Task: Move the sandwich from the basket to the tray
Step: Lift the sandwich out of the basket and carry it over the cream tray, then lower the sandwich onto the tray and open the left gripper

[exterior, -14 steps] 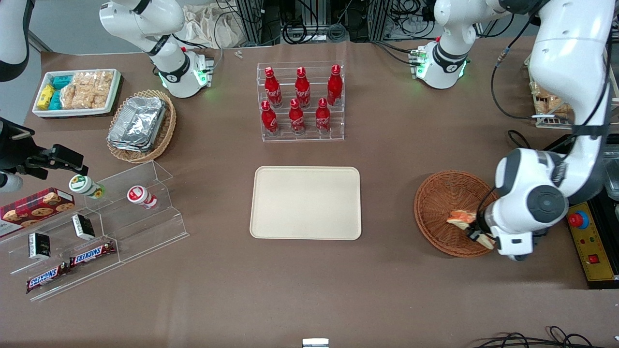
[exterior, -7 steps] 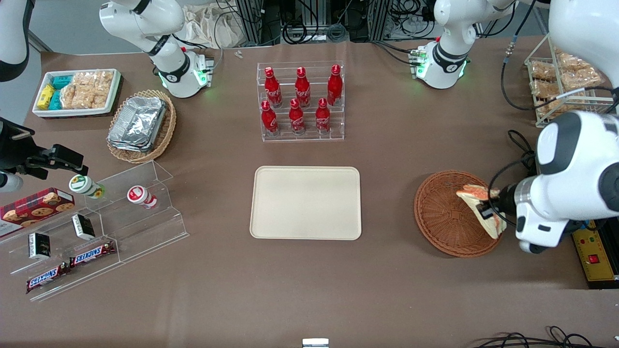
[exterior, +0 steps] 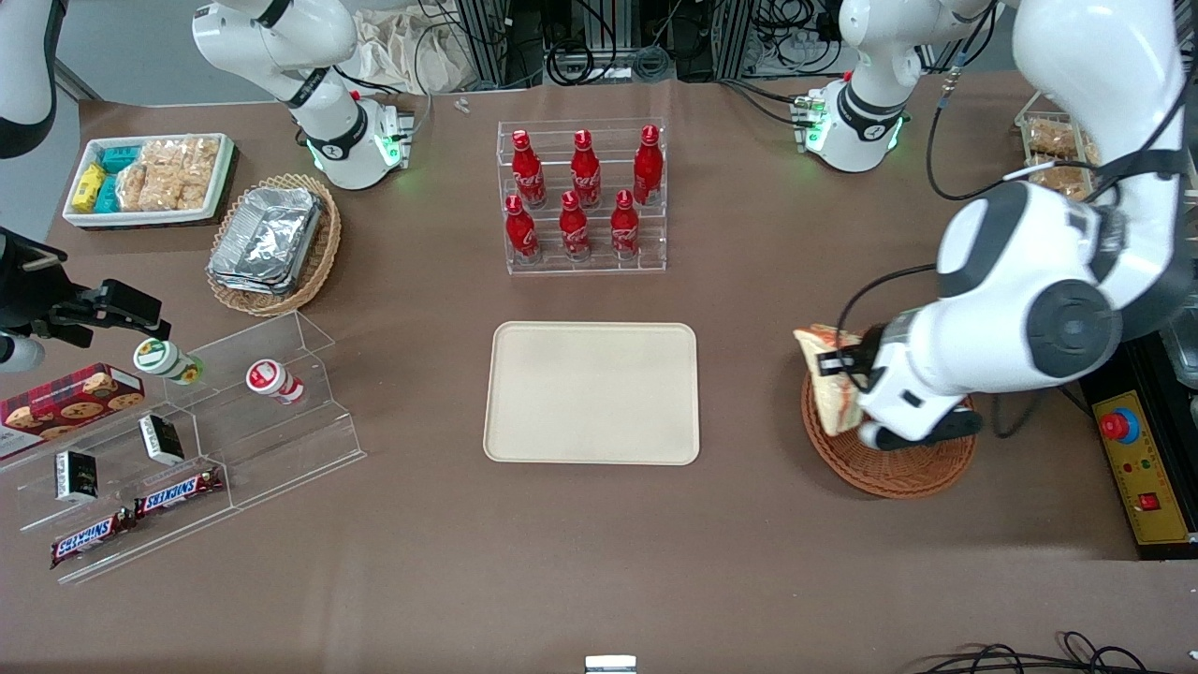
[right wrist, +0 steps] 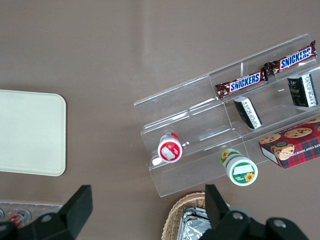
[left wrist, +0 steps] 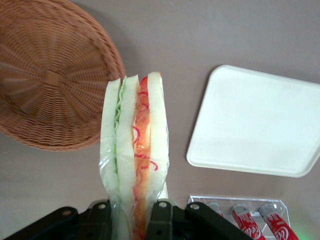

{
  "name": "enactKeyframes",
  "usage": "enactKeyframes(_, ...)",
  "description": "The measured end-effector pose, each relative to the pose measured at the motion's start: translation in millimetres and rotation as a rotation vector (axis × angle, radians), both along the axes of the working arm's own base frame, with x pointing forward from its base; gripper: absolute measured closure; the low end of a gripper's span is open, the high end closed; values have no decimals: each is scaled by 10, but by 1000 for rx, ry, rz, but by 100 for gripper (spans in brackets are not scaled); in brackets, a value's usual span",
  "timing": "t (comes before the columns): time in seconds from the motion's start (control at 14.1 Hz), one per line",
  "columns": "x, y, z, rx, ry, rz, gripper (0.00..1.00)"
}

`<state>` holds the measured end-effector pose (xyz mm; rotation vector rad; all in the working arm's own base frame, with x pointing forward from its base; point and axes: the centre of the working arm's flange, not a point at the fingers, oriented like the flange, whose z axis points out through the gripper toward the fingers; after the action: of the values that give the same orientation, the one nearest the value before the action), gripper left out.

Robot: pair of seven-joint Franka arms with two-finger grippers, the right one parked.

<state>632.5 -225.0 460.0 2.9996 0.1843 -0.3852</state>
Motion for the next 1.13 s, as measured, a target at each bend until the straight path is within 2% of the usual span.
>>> enactKeyframes(0.28, -194, -761, -662, -43, -40, -71, 80)
enactKeyframes(0.5, -404, -1184, -1136, -70, -75, -65, 80)
enactKeyframes(0.57, -468, -1286, -1283, -69, -77, -70, 80)
enactKeyframes(0.85, -628, -1539, -1887, 1, -75, -98, 80)
enactKeyframes(1.13, -686, -1655, -2168, 9, -80, -114, 80)
